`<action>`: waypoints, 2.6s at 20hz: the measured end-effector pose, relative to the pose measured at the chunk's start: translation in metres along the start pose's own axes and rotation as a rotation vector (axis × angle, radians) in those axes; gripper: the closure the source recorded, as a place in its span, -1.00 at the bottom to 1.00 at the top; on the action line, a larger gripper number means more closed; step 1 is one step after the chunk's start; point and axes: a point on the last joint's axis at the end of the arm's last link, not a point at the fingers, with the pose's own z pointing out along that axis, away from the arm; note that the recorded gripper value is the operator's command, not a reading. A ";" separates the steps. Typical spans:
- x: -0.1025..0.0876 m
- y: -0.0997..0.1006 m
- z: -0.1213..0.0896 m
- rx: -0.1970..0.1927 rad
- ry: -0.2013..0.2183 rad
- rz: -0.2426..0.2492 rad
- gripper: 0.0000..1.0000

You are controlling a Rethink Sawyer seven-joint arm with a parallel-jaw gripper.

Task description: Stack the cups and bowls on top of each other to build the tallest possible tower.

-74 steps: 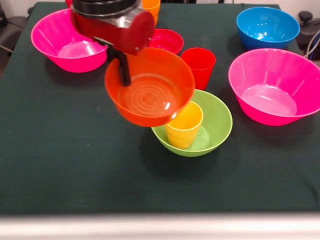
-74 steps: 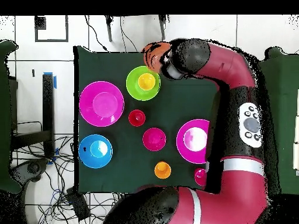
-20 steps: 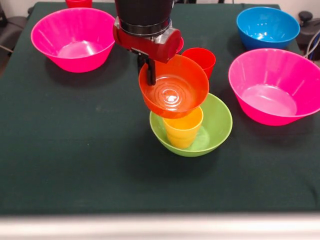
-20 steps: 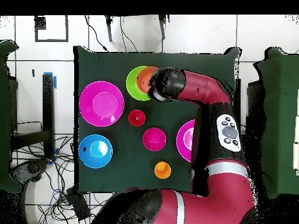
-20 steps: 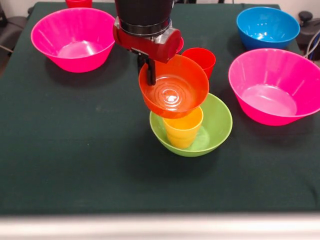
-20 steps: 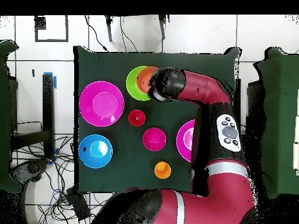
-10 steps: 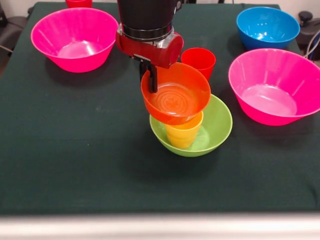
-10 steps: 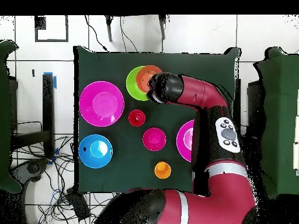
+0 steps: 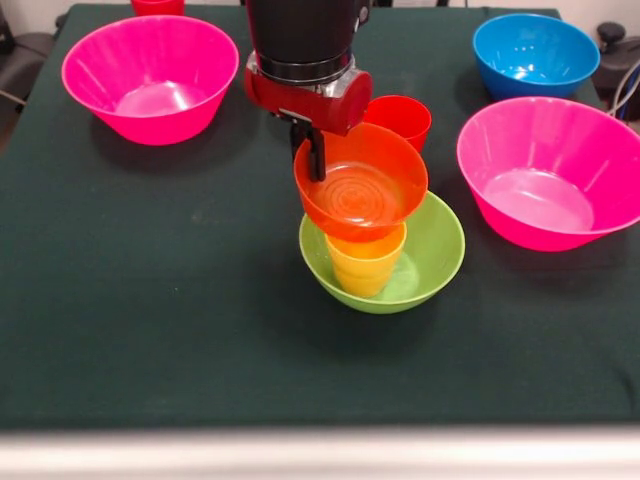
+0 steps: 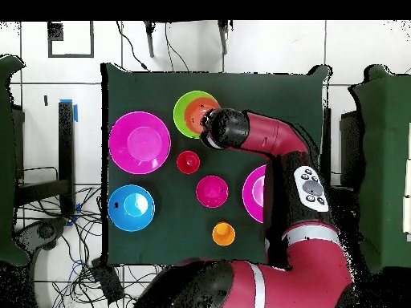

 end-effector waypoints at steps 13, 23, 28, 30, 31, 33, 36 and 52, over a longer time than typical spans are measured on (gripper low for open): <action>0.011 -0.002 0.007 -0.037 0.019 0.014 1.00; 0.012 0.004 0.008 -0.055 0.017 0.011 1.00; 0.012 0.006 0.008 -0.057 0.018 0.010 1.00; 0.012 0.006 0.008 -0.057 0.018 0.010 1.00; 0.012 0.006 0.008 -0.057 0.018 0.010 1.00; 0.012 0.006 0.007 -0.057 0.018 0.010 1.00; 0.012 0.006 0.007 -0.057 0.017 0.009 1.00; -0.001 0.012 -0.020 -0.066 -0.029 0.002 1.00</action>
